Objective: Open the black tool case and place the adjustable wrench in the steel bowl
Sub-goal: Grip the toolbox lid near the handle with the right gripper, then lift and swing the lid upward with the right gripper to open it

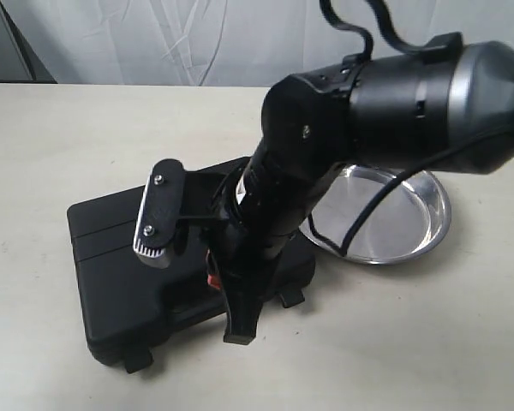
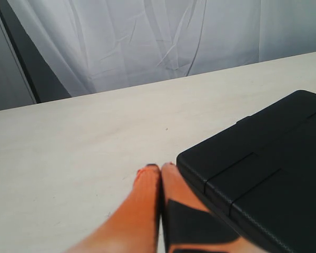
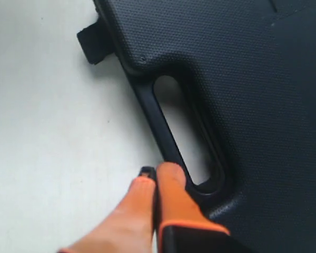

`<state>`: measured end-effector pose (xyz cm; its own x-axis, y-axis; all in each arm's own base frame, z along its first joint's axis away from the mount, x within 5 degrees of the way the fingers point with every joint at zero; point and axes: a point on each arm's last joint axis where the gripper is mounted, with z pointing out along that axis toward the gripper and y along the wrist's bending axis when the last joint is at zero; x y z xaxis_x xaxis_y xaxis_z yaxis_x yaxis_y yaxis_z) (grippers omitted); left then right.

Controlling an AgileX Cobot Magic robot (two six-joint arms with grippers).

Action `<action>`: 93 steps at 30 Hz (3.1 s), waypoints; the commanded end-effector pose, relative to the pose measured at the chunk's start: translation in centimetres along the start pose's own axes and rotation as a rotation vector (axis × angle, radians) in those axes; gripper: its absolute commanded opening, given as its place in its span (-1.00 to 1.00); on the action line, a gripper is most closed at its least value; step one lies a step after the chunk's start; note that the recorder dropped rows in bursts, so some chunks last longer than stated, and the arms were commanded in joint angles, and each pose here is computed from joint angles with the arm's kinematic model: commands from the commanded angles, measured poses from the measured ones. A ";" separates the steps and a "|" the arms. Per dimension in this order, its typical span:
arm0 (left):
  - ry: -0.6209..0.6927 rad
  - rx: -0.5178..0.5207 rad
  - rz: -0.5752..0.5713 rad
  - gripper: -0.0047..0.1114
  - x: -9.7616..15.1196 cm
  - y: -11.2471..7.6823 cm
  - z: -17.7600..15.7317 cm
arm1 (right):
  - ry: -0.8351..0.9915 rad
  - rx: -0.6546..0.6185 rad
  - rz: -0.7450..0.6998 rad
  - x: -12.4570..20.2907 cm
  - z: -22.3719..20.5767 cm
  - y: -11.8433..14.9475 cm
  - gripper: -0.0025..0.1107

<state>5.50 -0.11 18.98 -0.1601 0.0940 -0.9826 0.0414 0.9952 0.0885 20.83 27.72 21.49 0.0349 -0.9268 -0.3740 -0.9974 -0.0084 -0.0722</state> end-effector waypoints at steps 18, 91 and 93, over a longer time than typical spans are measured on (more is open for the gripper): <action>-0.013 0.003 -0.004 -0.91 -0.2 0.0 0.0 | 0.083 -0.018 -0.015 1.0 5.9 -1.0 -0.31; -0.013 0.003 -0.004 -0.91 -0.2 0.0 0.0 | -0.245 0.704 -0.372 -6.5 -5.9 -9.2 -0.97; -0.013 0.003 -0.004 -0.91 -0.2 0.0 0.0 | -0.252 0.723 -0.362 -6.1 -5.3 -10.1 -0.97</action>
<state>5.50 -0.11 18.98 -0.1601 0.0940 -0.9826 0.0414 0.9952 0.0885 28.79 31.56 28.26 0.3994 -0.8397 -0.3679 -0.7207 -0.0396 -0.6921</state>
